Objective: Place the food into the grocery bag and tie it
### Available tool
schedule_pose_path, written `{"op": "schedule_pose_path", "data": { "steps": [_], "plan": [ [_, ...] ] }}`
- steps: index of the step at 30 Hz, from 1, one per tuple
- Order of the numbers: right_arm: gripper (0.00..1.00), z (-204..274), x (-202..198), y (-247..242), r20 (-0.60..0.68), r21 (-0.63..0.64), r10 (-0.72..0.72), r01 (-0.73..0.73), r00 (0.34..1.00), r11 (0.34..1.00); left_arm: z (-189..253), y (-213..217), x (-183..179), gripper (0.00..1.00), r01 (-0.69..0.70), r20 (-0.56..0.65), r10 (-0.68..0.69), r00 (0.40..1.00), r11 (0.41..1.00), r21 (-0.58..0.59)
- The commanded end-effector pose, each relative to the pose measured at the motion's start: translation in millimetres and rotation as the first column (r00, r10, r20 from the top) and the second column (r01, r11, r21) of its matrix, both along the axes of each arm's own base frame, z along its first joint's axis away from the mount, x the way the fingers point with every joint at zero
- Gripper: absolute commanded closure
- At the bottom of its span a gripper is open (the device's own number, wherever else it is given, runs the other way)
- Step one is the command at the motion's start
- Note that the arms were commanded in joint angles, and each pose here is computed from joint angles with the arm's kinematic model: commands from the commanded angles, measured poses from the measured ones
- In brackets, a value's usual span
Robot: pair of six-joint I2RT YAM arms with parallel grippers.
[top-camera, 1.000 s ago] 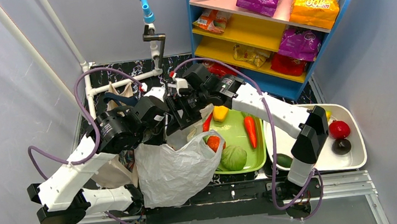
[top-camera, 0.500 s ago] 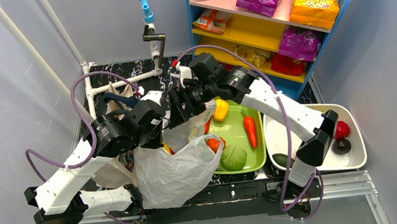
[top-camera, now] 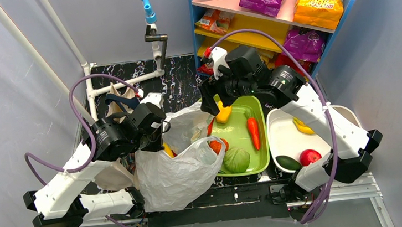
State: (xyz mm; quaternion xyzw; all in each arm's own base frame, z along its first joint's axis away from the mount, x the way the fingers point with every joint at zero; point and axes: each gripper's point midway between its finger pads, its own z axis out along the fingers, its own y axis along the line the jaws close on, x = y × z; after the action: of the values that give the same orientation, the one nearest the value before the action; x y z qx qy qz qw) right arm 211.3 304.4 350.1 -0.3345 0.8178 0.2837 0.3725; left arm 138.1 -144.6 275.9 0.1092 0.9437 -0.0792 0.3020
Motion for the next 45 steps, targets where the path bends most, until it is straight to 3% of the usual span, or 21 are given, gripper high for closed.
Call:
{"op": "schedule_pose_path", "data": {
  "steps": [1, 13, 15, 17, 21, 23, 24, 30, 45],
  "plan": [
    [0.08, -34, 28, -23, 0.127, -0.205, -0.033, 0.059, 0.991, 0.977, -1, 11, -3, 1.00, -0.020, 0.009, 0.020, 1.000, 1.000, 0.014],
    [0.12, -59, 38, 4, 0.092, -0.289, 0.111, -0.080, 0.990, 0.954, -2, 15, -6, 1.00, -0.034, 0.004, 0.034, 0.999, 0.999, 0.013],
    [0.23, -58, 37, 7, 0.076, -0.288, 0.127, -0.100, 0.989, 0.952, -3, 16, -6, 1.00, -0.039, 0.004, 0.039, 0.999, 0.999, 0.014],
    [0.44, -55, 29, 13, 0.040, -0.269, 0.164, -0.147, 0.986, 0.952, -3, 16, -6, 1.00, -0.042, 0.004, 0.042, 0.999, 0.999, 0.012],
    [0.73, -57, 11, 16, -0.033, -0.232, 0.211, -0.212, 0.977, 0.949, -2, 13, -2, 1.00, -0.037, 0.012, 0.037, 0.999, 0.999, 0.021],
    [0.95, -60, 2, 13, -0.069, -0.224, 0.218, -0.229, 0.973, 0.947, 1, 14, 2, 1.00, -0.039, 0.029, 0.038, 0.999, 0.999, 0.036],
    [0.99, -61, -2, 11, -0.084, -0.224, 0.220, -0.234, 0.972, 0.946, 2, 15, 4, 1.00, -0.040, 0.037, 0.038, 0.999, 0.998, 0.050],
    [0.99, -37, -18, 6, -0.101, -0.147, 0.208, -0.221, 0.973, 0.964, 19, 21, 20, 1.00, -0.038, 0.105, 0.028, 0.994, 0.994, 0.101],
    [0.99, 64, -37, -13, -0.027, 0.130, 0.058, -0.054, 0.998, 0.990, 57, 29, 84, 1.00, -0.084, 0.224, 0.063, 0.973, 0.993, 0.086]
  ]
}}
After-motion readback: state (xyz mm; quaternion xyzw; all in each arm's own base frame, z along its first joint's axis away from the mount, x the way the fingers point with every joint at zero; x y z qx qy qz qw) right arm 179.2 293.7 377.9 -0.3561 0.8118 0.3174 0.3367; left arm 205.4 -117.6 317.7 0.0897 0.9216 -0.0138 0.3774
